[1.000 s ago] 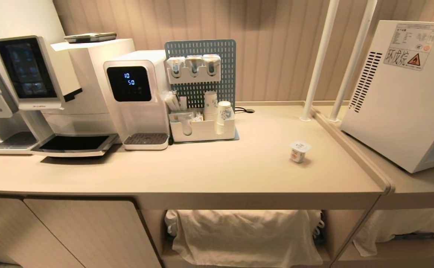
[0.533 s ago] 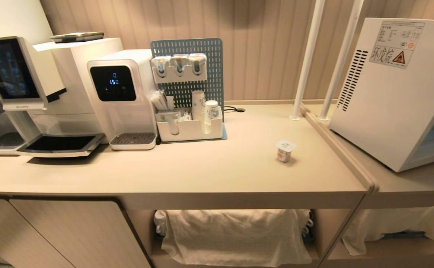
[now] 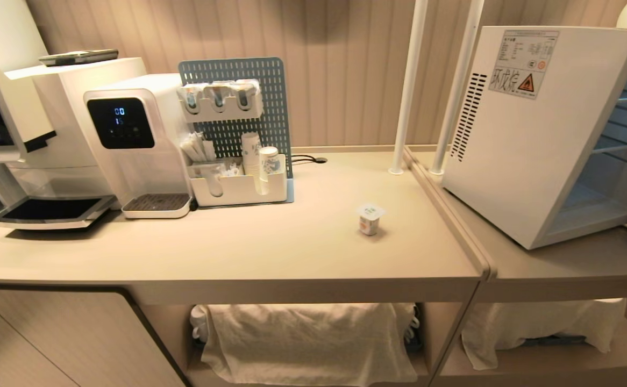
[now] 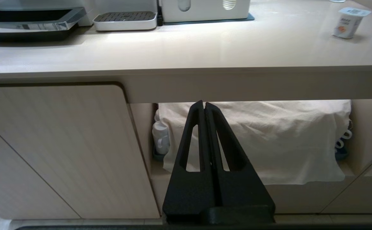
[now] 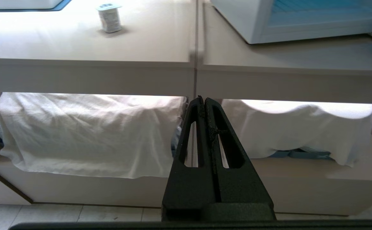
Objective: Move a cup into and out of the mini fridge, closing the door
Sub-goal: Close the freezer door
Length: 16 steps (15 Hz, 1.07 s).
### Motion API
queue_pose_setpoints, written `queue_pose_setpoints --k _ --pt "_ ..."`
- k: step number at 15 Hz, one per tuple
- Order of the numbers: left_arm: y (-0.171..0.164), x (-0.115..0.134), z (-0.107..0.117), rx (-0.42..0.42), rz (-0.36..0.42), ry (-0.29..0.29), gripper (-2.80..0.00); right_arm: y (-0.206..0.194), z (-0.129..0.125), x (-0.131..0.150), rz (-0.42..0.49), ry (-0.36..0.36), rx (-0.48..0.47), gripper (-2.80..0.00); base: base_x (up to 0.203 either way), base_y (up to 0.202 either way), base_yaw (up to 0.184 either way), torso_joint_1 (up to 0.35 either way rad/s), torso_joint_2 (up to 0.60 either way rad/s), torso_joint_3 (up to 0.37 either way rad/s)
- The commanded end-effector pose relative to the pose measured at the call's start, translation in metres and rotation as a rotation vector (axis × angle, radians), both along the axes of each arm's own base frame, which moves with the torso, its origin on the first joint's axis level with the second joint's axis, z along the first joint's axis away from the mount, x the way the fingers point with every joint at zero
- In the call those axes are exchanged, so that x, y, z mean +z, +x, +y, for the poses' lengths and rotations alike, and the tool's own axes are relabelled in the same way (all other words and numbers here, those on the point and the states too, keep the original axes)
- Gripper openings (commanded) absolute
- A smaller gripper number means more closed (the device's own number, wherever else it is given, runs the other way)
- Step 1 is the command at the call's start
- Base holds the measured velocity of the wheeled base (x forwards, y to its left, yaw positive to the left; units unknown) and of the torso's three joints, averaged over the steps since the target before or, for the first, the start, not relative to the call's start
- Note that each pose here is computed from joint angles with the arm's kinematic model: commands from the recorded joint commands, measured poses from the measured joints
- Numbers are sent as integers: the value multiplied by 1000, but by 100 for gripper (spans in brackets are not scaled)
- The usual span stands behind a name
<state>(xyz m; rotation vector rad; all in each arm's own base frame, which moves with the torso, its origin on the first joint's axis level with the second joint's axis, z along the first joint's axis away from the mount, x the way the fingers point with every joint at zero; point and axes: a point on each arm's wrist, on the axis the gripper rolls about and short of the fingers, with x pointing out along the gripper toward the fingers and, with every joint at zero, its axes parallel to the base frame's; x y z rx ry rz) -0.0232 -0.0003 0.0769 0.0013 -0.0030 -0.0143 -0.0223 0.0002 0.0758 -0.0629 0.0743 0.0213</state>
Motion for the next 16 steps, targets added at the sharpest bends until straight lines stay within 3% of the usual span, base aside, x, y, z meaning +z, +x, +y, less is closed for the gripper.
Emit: queue_pose_setpoints --k 1,16 --pt "0 0 0 0 0 0 -280 0 0 1 2 -1 1 -280 0 -200 -4 2 2 2" --pt "0 0 0 0 -2 -1 -280 1 0 1 10 -1 1 -280 0 -195 -1 3 4 2"
